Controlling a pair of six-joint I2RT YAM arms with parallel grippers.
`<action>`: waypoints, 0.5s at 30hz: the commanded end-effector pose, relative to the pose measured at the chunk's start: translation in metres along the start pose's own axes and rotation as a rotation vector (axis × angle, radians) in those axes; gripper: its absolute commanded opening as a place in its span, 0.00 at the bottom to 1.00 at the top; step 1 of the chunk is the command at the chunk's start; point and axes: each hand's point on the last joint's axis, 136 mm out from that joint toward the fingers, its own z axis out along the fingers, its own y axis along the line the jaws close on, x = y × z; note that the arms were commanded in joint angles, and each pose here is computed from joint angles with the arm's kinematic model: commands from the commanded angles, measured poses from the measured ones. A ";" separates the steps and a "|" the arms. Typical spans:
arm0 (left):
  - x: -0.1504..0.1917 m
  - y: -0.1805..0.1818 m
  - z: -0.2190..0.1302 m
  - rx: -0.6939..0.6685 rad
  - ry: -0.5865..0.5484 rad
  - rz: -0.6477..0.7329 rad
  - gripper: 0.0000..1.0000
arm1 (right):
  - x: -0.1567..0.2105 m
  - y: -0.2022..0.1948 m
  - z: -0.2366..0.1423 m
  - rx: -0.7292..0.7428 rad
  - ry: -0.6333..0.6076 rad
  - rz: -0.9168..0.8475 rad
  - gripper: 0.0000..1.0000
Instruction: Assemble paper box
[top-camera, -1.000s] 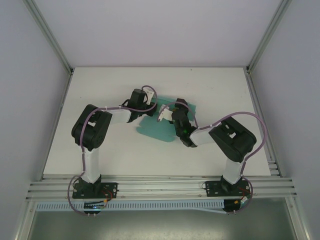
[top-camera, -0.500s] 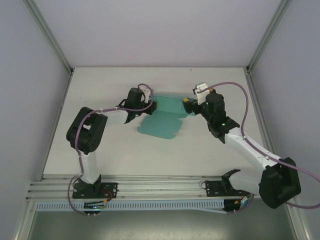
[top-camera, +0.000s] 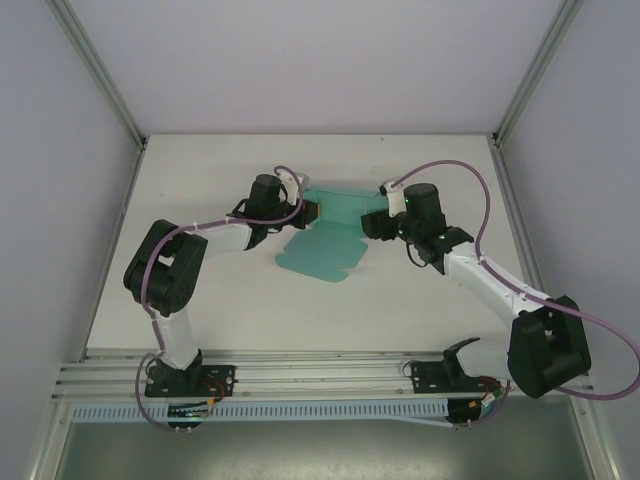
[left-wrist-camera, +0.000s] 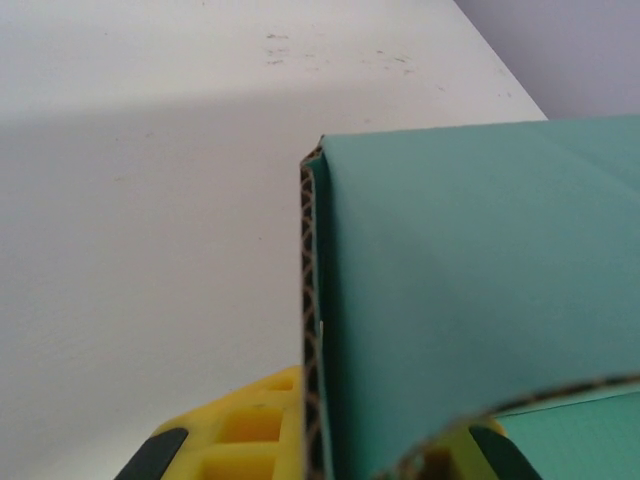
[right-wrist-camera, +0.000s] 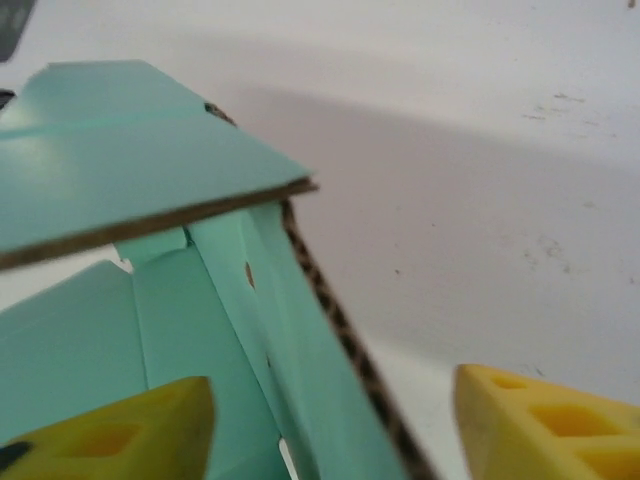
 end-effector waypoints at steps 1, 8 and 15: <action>-0.011 -0.002 -0.001 -0.002 -0.001 -0.015 0.00 | -0.023 0.012 -0.006 -0.067 -0.087 0.034 0.50; -0.009 0.034 -0.001 -0.201 0.009 -0.073 0.00 | -0.025 0.012 -0.010 -0.060 -0.085 0.070 0.00; 0.007 0.097 -0.015 -0.598 0.099 -0.228 0.00 | -0.028 0.012 -0.015 -0.024 -0.116 0.059 0.00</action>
